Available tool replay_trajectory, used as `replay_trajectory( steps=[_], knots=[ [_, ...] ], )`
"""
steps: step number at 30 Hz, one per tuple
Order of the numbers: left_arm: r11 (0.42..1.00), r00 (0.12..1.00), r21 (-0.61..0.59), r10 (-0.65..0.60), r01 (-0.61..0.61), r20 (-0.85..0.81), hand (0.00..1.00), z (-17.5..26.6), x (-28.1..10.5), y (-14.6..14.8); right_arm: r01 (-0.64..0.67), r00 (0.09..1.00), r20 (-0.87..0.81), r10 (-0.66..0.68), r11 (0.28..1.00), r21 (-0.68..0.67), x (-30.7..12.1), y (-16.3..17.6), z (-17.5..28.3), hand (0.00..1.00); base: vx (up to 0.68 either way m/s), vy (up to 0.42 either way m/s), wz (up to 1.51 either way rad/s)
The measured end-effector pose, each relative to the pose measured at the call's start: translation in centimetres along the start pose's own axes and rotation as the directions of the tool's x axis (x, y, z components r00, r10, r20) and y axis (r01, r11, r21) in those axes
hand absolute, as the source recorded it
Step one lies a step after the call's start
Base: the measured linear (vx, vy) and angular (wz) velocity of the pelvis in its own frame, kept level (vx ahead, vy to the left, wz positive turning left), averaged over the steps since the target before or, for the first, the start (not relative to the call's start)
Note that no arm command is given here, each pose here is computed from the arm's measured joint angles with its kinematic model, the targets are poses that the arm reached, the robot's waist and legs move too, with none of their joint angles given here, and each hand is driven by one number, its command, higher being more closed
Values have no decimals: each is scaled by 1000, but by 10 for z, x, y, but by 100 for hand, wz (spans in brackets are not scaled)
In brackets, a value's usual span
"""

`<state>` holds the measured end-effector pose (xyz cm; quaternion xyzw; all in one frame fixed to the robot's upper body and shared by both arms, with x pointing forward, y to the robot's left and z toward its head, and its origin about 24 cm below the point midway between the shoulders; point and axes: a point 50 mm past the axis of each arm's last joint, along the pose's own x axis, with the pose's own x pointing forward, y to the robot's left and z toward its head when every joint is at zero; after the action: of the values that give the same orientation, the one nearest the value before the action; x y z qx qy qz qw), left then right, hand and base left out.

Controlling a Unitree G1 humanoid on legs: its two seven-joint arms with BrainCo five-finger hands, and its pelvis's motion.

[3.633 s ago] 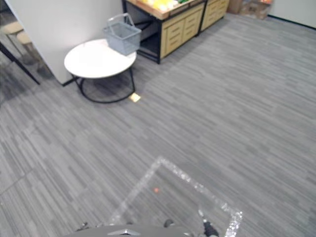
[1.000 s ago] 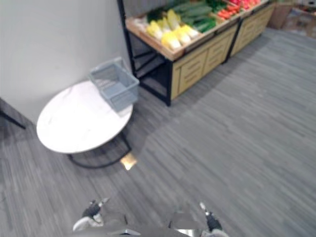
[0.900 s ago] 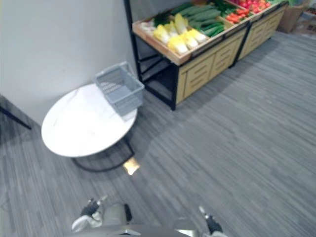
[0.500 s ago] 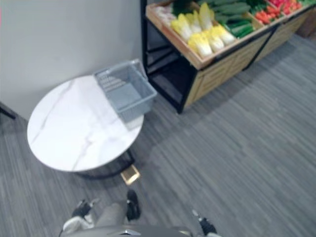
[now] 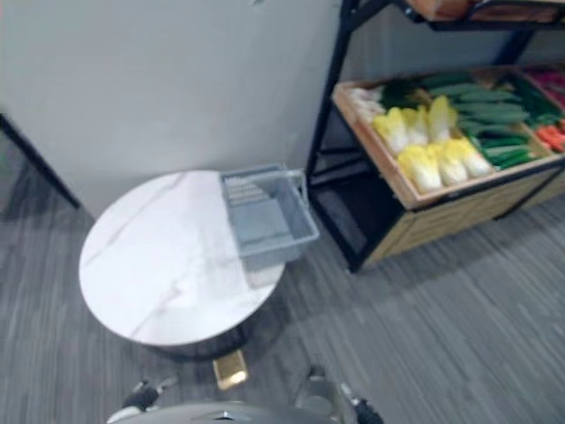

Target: Pick vegetable in the basket

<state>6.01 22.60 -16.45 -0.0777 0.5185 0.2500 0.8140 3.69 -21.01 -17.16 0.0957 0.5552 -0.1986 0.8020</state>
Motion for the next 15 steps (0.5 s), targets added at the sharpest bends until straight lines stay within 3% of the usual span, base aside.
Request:
replay_trajectory(
  steps=[8, 15],
  knots=[
    [998, 999, -70, -3, 0, -45, 0, -19, -6, -6, 24, 999, 26, -22, 998, -53, 2, -14, 13, 0, 289, -364, 78],
    [1000, 999, 2, -29, 29, -30, 0, -18, -6, -10, 22, 995, 98, -12, 994, -108, 6, -15, 38, 0, 107, -67, 61]
  ],
)
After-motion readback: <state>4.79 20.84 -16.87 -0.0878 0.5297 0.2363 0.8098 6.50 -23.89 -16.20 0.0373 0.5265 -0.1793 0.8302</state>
